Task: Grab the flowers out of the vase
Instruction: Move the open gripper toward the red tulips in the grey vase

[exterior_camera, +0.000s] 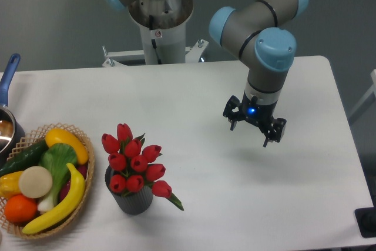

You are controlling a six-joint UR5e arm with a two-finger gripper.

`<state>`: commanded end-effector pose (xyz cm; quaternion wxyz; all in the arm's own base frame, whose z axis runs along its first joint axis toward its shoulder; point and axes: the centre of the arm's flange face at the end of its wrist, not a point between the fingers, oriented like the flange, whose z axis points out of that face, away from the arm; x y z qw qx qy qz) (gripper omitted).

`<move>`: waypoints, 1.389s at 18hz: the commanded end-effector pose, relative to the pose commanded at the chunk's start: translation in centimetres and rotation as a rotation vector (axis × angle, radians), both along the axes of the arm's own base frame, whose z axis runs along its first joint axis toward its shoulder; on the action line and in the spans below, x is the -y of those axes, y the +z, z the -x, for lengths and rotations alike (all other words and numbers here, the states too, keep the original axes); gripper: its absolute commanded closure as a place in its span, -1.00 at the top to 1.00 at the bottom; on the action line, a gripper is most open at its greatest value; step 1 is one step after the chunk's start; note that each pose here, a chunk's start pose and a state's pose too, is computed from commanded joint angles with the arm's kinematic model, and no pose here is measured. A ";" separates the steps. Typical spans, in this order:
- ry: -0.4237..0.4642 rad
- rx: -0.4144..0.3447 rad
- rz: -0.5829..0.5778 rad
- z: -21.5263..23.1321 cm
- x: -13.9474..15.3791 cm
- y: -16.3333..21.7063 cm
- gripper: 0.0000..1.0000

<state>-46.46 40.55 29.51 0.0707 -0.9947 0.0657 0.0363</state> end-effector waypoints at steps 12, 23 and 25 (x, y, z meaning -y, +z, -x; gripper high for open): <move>0.096 0.022 -0.292 -4.5 -0.2 -1.5 1.00; -0.108 0.266 -0.833 -7.9 -3.8 5.5 1.00; -0.108 0.284 -0.831 -8.4 -4.0 5.0 1.00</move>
